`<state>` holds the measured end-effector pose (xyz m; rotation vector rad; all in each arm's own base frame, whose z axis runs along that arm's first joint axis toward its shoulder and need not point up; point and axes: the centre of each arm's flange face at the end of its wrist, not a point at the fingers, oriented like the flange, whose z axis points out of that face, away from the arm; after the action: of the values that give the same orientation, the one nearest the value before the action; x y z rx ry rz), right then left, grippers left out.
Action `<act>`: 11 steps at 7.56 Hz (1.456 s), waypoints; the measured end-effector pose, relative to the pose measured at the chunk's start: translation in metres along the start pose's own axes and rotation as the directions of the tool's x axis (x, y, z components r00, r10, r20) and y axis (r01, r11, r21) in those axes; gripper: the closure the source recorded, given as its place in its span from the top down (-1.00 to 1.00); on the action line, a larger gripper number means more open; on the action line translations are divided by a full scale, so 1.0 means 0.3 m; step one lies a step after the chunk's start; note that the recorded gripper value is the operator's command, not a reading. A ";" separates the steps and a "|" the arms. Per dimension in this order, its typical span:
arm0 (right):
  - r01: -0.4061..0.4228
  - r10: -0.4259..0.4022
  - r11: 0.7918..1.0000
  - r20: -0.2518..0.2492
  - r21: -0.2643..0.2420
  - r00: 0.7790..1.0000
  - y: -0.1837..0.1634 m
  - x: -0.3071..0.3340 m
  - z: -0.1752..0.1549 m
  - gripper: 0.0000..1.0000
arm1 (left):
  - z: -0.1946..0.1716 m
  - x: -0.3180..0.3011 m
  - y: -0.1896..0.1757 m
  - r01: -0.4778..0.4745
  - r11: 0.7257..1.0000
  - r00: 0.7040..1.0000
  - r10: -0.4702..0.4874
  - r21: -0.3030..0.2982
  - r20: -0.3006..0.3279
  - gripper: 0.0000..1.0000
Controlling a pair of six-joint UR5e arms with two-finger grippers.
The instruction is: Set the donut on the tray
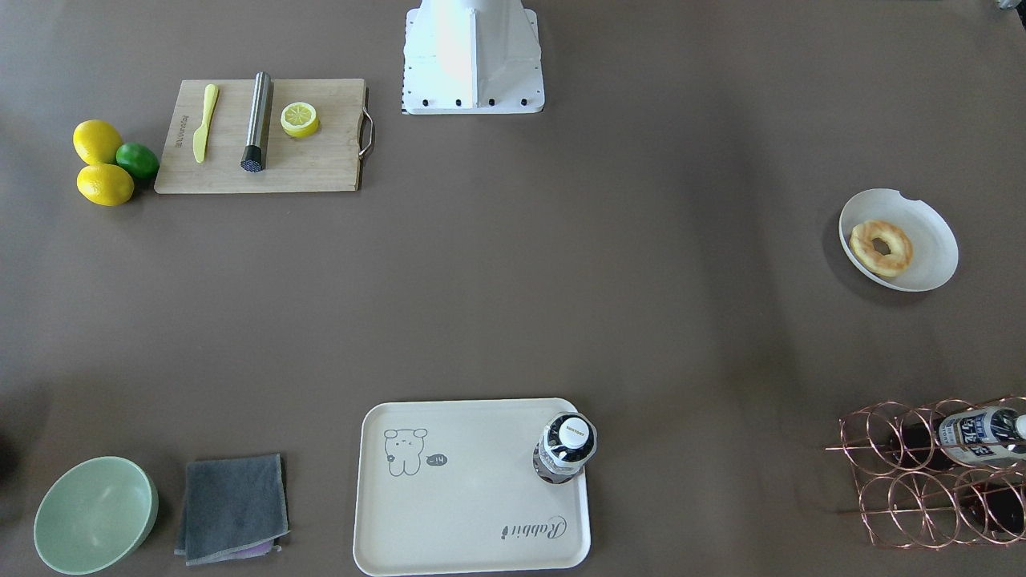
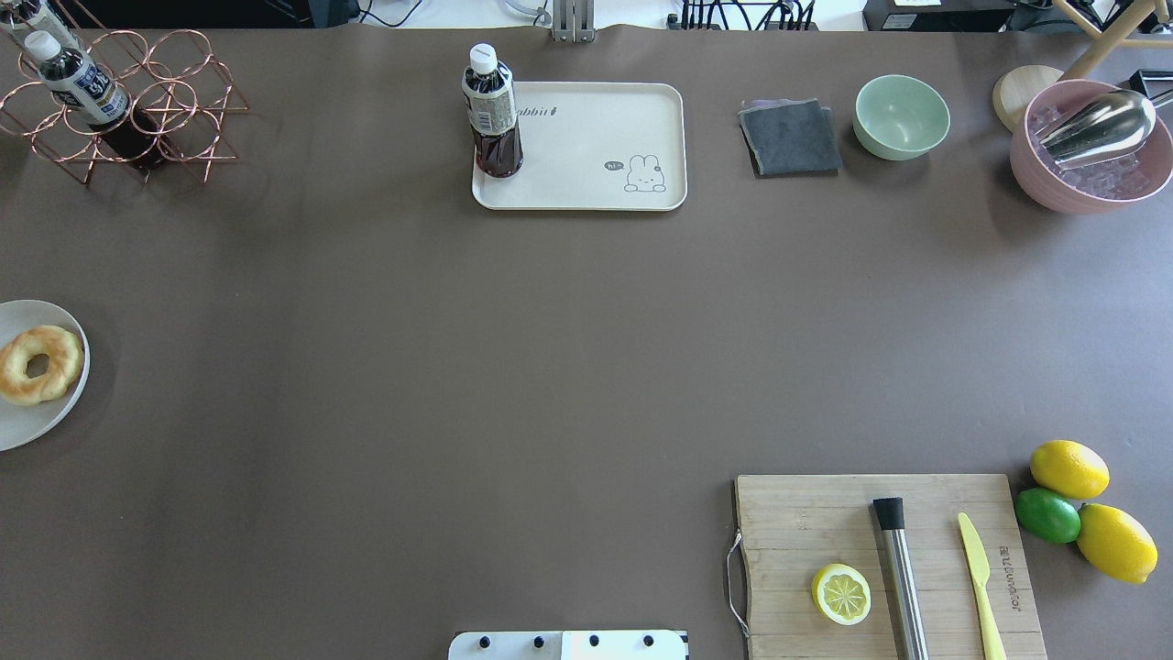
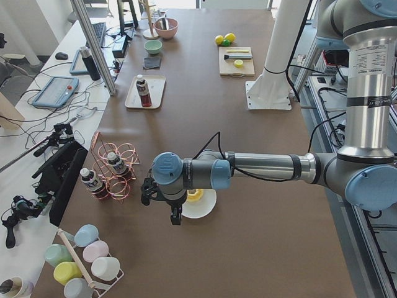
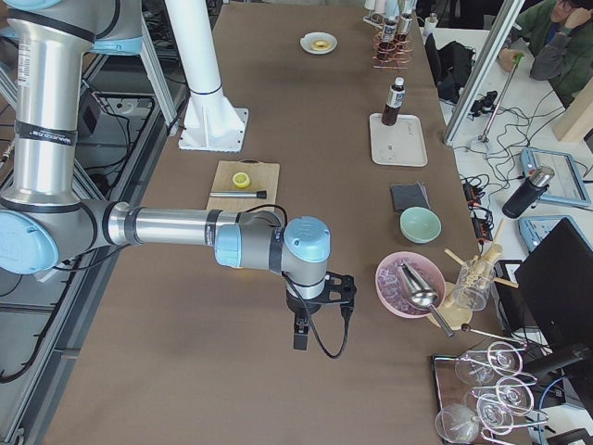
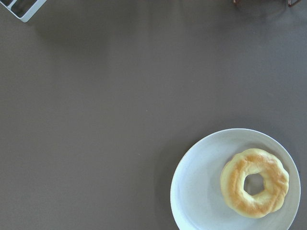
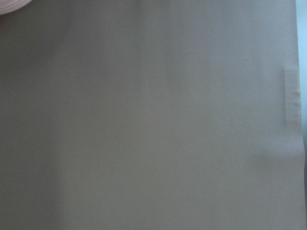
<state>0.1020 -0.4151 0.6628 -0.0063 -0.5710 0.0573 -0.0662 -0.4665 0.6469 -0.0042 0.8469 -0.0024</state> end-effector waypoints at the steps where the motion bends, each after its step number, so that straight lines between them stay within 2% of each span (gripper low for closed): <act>1: 0.002 -0.002 1.000 0.000 0.000 1.000 0.000 -0.002 0.000 1.00 | 0.000 -0.001 0.001 0.000 1.000 1.000 0.000 0.000 0.000 0.99; 7: 0.008 -0.008 1.000 0.001 -0.010 1.000 0.001 -0.014 0.013 1.00 | -0.019 0.022 -0.004 -0.016 1.000 1.000 0.016 0.013 -0.001 0.98; 11: 0.003 -0.003 1.000 0.006 -0.008 1.000 0.006 -0.013 0.012 1.00 | -0.040 0.047 -0.029 -0.085 0.993 0.996 0.086 0.077 -0.004 0.99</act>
<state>0.0966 -0.4136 0.6637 -0.0131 -0.5769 0.0517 -0.0657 -0.4753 0.6284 0.1043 0.8535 0.0458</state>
